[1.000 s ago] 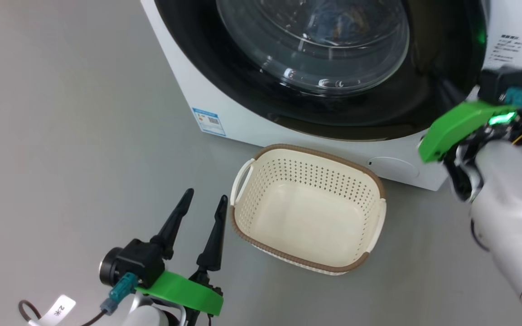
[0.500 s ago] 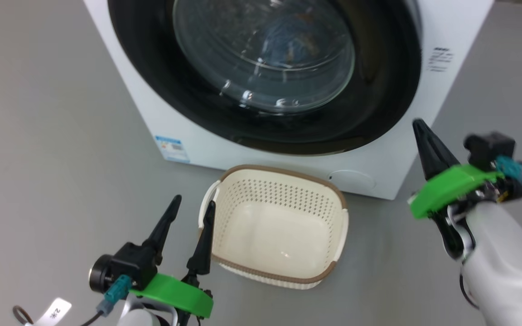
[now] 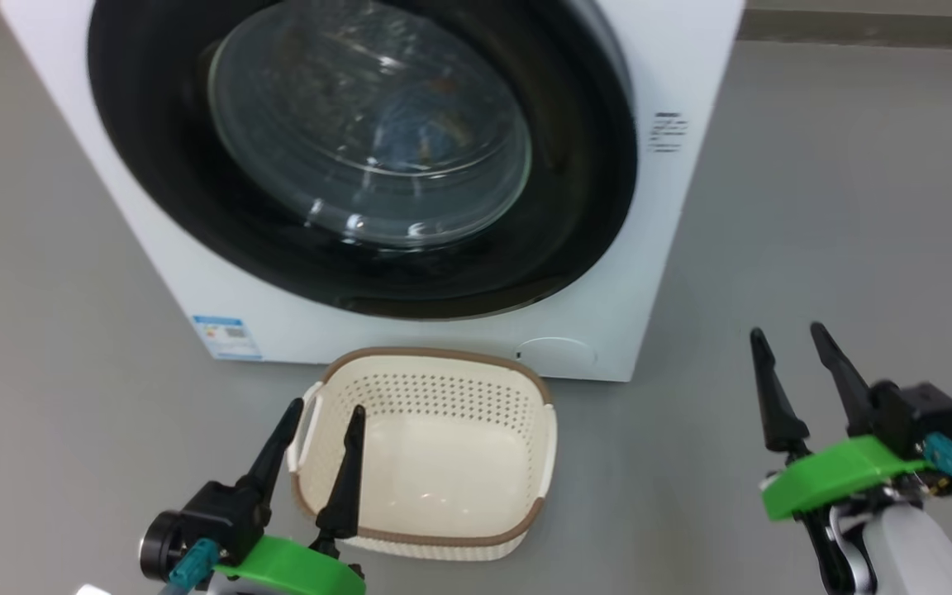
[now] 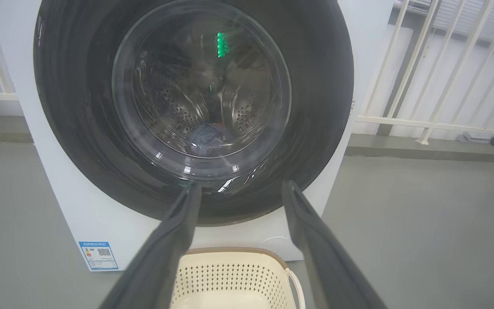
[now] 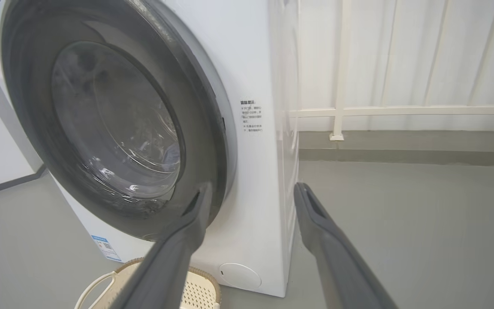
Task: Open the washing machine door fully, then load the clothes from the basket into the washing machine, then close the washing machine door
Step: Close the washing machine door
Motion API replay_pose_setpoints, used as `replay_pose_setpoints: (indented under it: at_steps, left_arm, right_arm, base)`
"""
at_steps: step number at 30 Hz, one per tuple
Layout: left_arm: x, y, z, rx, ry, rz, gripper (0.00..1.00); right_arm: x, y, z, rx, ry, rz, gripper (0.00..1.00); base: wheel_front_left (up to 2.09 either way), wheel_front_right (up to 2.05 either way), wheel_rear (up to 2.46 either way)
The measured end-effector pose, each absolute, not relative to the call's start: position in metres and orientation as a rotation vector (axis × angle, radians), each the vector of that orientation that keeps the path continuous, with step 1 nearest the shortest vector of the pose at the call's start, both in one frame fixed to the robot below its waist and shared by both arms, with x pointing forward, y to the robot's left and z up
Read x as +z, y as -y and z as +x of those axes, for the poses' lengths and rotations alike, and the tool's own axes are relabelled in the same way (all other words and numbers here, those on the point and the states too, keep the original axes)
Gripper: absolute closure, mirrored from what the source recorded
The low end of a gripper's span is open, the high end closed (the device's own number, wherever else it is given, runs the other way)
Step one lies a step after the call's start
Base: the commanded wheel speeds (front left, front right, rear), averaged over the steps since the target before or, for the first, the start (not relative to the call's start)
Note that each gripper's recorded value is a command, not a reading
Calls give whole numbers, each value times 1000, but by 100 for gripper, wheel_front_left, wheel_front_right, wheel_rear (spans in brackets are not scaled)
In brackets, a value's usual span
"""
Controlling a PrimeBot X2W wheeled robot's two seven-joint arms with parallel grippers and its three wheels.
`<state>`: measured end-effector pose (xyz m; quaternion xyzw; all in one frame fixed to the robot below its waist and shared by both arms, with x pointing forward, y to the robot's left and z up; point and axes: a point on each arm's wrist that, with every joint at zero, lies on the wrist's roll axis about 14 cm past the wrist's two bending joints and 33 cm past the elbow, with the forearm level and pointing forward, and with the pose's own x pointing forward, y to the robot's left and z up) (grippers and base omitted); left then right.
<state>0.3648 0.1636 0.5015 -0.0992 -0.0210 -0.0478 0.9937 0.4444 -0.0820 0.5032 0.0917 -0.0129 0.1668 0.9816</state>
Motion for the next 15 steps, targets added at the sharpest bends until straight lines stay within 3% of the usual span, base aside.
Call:
replay_pose_setpoints:
  at_steps: [15]
  left_arm:
    - [507, -140, 368, -167, 57, -204, 0]
  right_arm:
    - [503, 162, 378, 112, 11, 153, 0]
  base:
    - [0, 0, 0]
